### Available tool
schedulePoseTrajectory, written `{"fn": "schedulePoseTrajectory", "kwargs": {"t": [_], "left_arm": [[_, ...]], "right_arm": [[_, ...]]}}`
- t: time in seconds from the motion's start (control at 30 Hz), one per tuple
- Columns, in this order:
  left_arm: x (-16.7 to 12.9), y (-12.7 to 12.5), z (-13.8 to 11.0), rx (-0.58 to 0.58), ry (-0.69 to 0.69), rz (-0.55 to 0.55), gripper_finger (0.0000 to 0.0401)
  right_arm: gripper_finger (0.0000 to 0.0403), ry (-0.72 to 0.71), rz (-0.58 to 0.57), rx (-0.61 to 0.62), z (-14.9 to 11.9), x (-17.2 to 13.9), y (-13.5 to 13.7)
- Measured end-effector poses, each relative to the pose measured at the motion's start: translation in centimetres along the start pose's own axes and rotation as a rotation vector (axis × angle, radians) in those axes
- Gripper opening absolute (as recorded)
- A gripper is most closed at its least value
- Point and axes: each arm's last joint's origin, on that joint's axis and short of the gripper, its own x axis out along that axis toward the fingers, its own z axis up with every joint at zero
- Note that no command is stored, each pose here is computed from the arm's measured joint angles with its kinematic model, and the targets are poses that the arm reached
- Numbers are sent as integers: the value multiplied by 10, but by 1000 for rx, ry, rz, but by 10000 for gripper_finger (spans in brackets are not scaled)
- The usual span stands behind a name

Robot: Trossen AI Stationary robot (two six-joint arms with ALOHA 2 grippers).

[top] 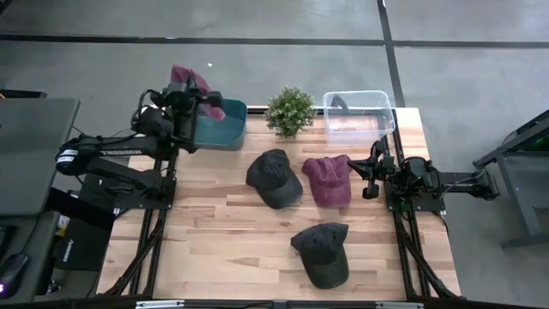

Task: Pick & Place hat
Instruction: Put the bottom dark red cap into the blue bin

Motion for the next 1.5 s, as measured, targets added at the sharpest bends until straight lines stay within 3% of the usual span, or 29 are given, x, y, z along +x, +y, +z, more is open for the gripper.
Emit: {"fn": "schedulePoseTrajectory", "kwargs": {"t": [0.2,0.47,0.7,0.83,1.0,1.2,1.5], "left_arm": [[8,0,0,38,-57,-29,0],[8,-2,3,-75,-142,-163,0],[4,21,-1,-151,-161,-262,0],[9,41,-11,-239,-92,-382,0],[26,62,-27,-366,89,-542,0],[46,69,-43,-410,199,-759,0],[60,83,-84,-516,206,-749,0]], "right_arm": [[0,0,0,0,0,0,0],[0,0,0,0,0,0,0],[0,0,0,0,0,0,0],[0,0,0,0,0,0,0],[0,0,0,0,0,0,0],[0,0,0,0,0,0,0],[0,0,0,0,0,0,0]]}}
